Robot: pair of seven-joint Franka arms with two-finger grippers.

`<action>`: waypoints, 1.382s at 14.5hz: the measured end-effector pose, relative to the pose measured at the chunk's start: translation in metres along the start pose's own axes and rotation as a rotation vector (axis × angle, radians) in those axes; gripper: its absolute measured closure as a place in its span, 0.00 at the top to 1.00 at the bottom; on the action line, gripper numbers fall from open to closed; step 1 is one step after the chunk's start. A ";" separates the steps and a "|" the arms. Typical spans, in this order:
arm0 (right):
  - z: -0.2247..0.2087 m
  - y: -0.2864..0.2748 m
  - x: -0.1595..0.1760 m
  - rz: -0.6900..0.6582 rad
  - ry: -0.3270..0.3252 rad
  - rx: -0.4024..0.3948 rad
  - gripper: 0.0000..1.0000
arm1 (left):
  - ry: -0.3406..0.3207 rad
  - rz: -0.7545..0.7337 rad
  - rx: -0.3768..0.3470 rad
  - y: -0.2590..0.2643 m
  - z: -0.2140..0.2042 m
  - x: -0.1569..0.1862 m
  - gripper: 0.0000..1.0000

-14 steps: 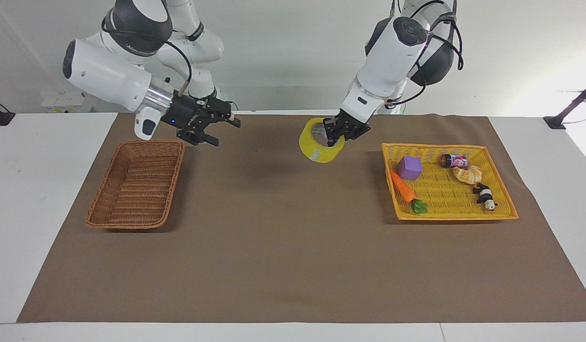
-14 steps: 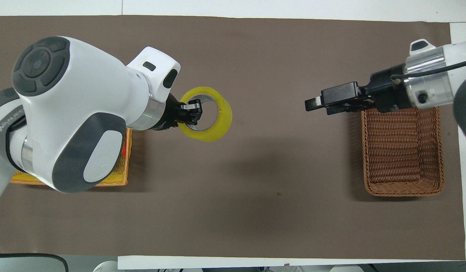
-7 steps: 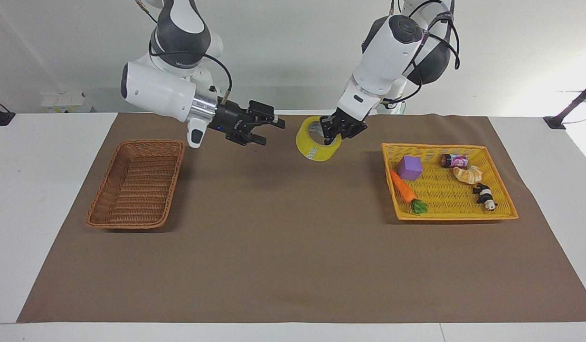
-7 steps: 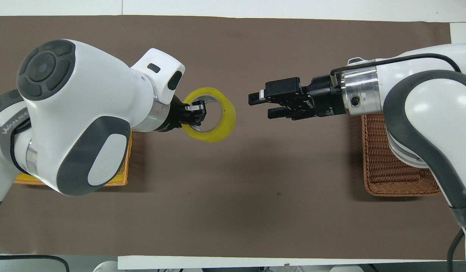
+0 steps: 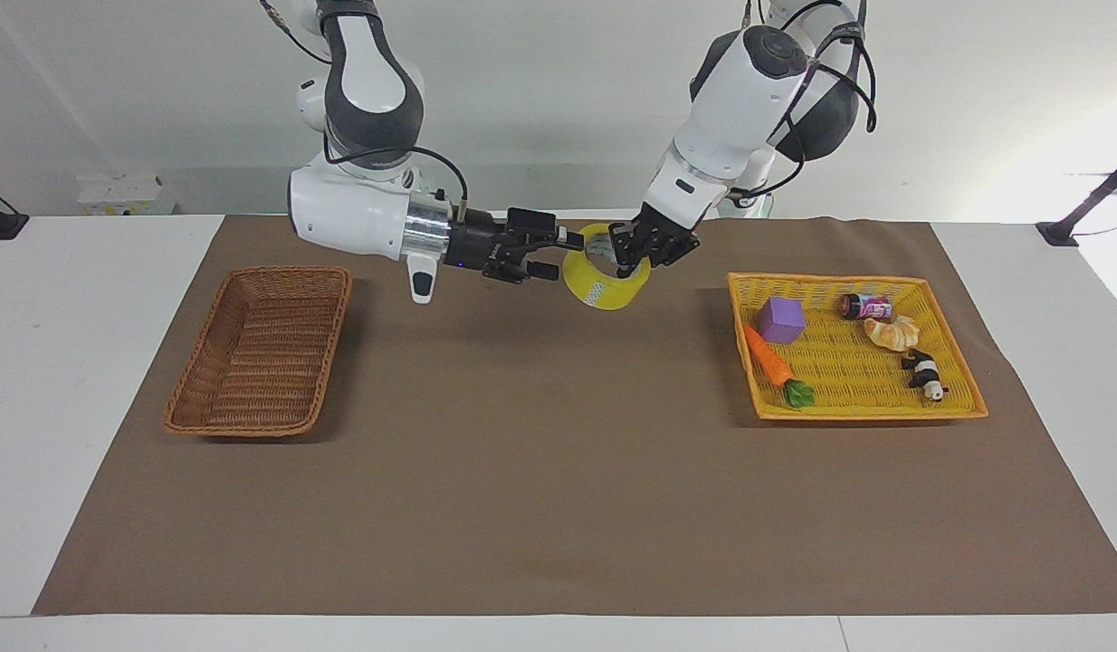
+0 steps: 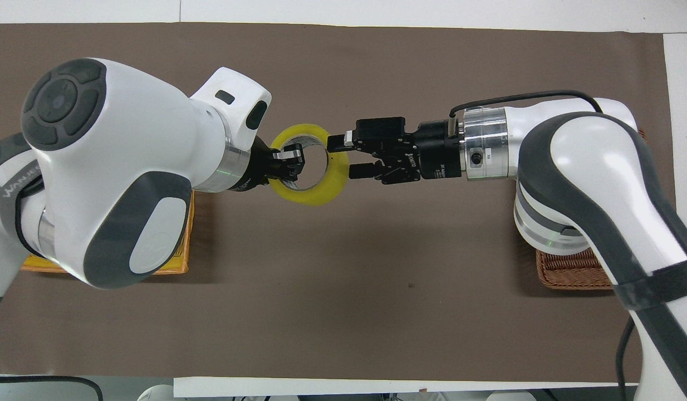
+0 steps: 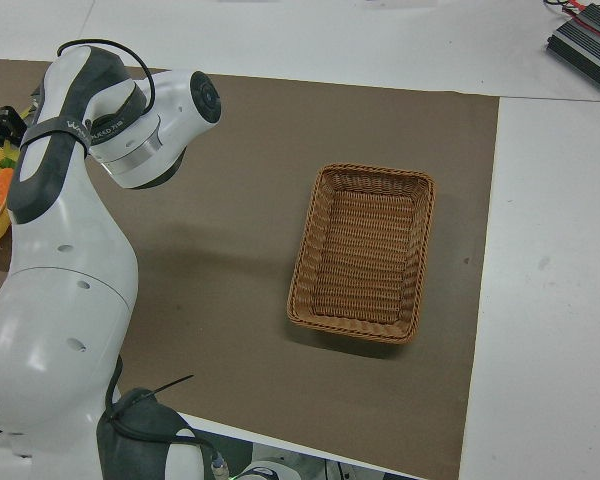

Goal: Move tape to another basket
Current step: 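Grasp the tape roll rim with the right gripper beside the left gripper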

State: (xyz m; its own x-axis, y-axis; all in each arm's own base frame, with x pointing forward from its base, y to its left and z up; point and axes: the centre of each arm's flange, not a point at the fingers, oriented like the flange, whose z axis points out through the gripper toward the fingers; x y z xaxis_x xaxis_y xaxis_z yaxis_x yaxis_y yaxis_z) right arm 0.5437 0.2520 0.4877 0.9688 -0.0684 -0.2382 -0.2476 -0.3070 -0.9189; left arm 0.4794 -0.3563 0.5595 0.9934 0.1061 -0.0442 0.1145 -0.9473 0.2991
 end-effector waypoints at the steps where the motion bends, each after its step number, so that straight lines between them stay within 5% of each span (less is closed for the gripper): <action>1: 0.004 0.000 -0.002 0.001 -0.002 0.002 1.00 | 0.005 0.000 -0.004 0.000 -0.001 0.000 0.22; 8: 0.004 0.003 -0.002 -0.065 -0.001 0.003 1.00 | 0.016 0.000 -0.012 0.001 -0.002 0.002 0.22; 20: 0.002 0.005 -0.001 -0.136 0.002 0.000 0.85 | 0.012 -0.006 -0.008 -0.002 -0.002 0.003 0.22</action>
State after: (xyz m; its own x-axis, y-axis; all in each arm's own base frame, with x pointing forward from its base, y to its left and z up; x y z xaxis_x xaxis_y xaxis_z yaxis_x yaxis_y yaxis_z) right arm 0.5419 0.2527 0.4823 0.9934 -0.0275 -0.1110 -0.1140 -0.3135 -0.9427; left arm 0.4827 -0.3538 0.5608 0.9927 0.1153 -0.0342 0.1203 -0.9443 0.3063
